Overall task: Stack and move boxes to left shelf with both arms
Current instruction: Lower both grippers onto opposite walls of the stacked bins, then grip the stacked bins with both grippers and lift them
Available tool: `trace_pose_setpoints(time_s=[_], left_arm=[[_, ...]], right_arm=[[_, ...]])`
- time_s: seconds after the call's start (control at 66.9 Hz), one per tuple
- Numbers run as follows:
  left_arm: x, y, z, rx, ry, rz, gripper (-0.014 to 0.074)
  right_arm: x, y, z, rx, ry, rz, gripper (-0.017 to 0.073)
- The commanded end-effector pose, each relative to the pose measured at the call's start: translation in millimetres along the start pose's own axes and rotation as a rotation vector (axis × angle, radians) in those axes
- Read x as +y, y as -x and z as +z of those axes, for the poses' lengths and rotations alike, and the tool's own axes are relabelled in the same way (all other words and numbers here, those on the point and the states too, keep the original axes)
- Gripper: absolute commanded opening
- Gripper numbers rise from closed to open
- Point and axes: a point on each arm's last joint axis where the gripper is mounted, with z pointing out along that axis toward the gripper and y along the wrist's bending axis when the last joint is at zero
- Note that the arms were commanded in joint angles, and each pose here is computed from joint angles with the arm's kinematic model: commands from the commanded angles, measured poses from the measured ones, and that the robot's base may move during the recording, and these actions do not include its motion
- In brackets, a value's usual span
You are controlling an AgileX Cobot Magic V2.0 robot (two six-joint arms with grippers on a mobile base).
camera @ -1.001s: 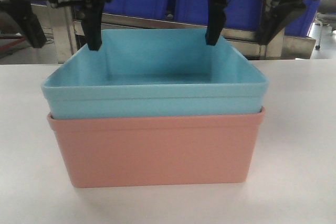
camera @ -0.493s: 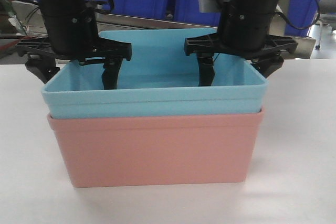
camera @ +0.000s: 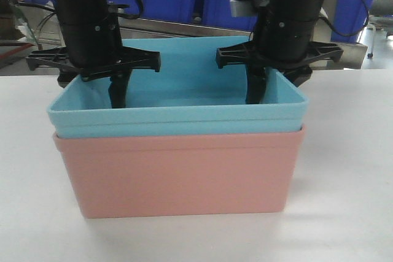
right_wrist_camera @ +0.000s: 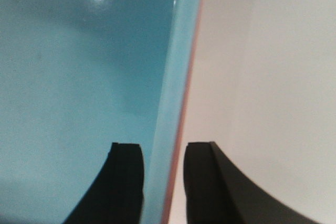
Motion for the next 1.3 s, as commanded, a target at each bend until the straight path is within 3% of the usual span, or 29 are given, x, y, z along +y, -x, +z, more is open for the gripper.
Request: trace_pose_setpoints(time_s=[0.0, 0.269, 0.523, 0.762, 0.986, 1.106, 1.21, 1.285], left_arm=[[-2.7, 2.8, -3.8, -0.033, -0.027, 0.028, 0.0002], [-1.8, 3.0, -19.2, -0.046, -0.036, 0.017, -0.0003], [-2.3, 7.5, -97.0, -0.193, -0.122, -0.056, -0.0003], [-24.3, 0.4, -169.5, -0.329, -0.207, 0.009, -0.0003], [-56.6, -16.1, -192.8, -0.386, -0.2, 0.099, -0.0003], [-69.0, -23.7, -192.6, -0.4, -0.19, 0.11, -0.0003], [-72.2, -22.4, -188.8, -0.405, -0.199, 0.079, -0.0003], [-74.2, -20.4, -186.0, -0.413, -0.213, 0.061, -0.0003]], right_arm=[[3.5, 8.5, -10.9, -0.065, 0.026, 0.013, 0.0054], [1.9, 9.8, -26.8, -0.078, 0.012, -0.003, 0.0055], [3.7, 14.0, -87.7, -0.186, 0.037, -0.015, 0.0055], [19.0, 7.6, -140.0, -0.289, 0.084, -0.055, 0.0055], [35.1, 0.8, -147.4, -0.301, 0.088, -0.038, 0.0055], [40.2, -0.1, -145.3, -0.308, 0.084, -0.022, 0.0055], [44.4, -0.8, -145.7, -0.317, 0.093, 0.01, 0.0055], [49.0, -1.6, -146.4, -0.326, 0.106, 0.003, 0.0055]])
